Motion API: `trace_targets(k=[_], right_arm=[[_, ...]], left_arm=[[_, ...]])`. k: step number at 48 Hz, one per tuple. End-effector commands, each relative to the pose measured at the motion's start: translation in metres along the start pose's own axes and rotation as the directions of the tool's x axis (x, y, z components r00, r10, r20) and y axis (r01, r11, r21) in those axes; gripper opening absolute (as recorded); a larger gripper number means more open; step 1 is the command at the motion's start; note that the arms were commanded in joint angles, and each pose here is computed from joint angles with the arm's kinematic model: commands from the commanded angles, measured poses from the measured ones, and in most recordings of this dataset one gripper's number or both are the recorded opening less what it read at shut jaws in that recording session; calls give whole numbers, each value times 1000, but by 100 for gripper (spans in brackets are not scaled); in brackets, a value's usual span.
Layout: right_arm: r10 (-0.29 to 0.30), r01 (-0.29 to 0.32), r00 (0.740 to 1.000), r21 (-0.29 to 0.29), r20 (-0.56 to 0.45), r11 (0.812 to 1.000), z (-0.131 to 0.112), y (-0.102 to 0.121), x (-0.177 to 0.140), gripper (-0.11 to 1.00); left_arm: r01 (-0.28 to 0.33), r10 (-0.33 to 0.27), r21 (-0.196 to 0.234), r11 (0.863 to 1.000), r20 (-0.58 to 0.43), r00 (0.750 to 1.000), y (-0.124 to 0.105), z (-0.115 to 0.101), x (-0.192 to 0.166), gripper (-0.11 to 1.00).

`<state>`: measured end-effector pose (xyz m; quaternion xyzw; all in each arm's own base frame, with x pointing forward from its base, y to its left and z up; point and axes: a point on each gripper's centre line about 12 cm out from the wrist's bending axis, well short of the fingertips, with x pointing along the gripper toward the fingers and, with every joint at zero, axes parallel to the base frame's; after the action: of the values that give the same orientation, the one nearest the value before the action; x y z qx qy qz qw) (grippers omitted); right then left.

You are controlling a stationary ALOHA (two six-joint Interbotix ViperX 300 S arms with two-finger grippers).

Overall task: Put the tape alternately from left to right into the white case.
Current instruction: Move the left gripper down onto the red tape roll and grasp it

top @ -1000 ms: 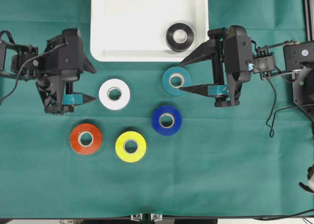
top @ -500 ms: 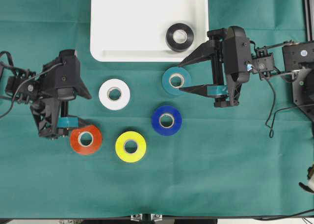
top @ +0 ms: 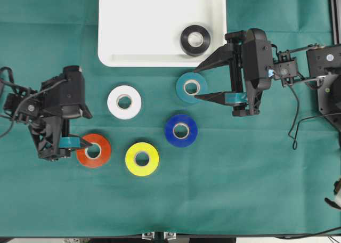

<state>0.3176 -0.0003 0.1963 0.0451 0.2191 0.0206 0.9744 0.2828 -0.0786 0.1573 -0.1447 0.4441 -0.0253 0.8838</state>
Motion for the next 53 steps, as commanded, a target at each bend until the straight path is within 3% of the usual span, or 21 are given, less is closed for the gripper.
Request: trace_targets(k=[1,22,53], right_arm=[[6,-6,1000,-6,20,1000,7,2,0,74],[6,-6,1000,-5,13,1000,6,1,3,74],[5,-5,1000,-6,7,1000,3,1,3,74]], left_arm=[[-1,1,4,1000,-6,1000,-3,4,7,61],[-42,43,11,999,-98,994,-3,2,40,61],[-97,102,36,995,-235,966,0,-13,54,61]])
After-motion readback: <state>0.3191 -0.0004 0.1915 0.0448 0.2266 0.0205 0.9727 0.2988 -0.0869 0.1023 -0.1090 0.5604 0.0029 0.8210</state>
